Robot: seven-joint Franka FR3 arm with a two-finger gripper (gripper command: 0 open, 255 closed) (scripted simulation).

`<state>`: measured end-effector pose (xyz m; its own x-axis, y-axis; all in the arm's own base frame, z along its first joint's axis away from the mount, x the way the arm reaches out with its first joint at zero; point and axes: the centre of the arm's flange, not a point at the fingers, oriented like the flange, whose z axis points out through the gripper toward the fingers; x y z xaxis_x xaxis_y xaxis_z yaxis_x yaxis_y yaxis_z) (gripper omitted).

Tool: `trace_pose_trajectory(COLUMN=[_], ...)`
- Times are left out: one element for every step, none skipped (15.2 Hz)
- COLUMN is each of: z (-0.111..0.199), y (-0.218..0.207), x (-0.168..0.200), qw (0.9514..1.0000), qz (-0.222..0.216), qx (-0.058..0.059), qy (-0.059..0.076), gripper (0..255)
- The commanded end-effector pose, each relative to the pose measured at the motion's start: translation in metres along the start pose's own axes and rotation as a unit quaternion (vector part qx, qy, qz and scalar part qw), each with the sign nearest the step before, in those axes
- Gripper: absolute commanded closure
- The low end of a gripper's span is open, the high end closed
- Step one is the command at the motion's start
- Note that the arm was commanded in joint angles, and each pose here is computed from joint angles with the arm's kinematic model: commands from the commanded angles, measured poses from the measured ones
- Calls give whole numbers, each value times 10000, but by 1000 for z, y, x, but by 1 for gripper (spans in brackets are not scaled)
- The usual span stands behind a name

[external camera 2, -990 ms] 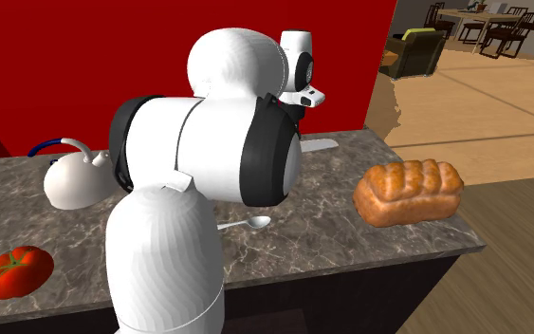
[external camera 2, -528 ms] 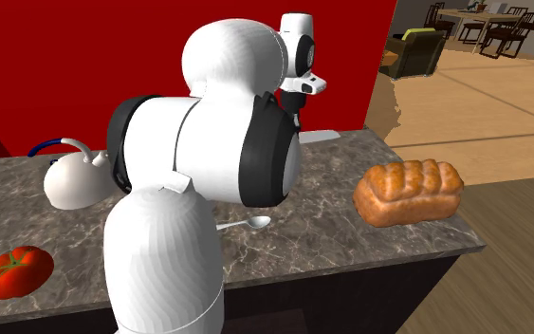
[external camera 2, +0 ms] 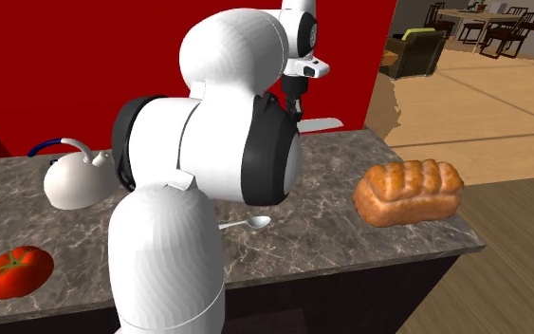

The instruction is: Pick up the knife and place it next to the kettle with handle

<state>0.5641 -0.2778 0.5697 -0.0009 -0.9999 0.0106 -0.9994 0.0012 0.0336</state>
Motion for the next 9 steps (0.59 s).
trace_pose_trajectory(z=[-11, -17, -22, -27, -32, -38, -43, -48, -53], y=[0, 0, 0, 0, 0, 1, 1, 1, 1], x=[-1, -1, -1, -1, -1, -1, 0, 0, 0], qw=[10000, 10000, 10000, 10000, 10000, 10000, 10000, 10000, 10000], qz=[0, 0, 0, 0, 0, 0, 0, 0, 0], qx=[-2, -2, -2, -2, -2, -2, -2, -2, -2], qy=[-1, -1, -1, -1, -1, -1, -1, -1, -1], gripper=[255, 255, 255, 255, 255, 255, 255, 255, 255])
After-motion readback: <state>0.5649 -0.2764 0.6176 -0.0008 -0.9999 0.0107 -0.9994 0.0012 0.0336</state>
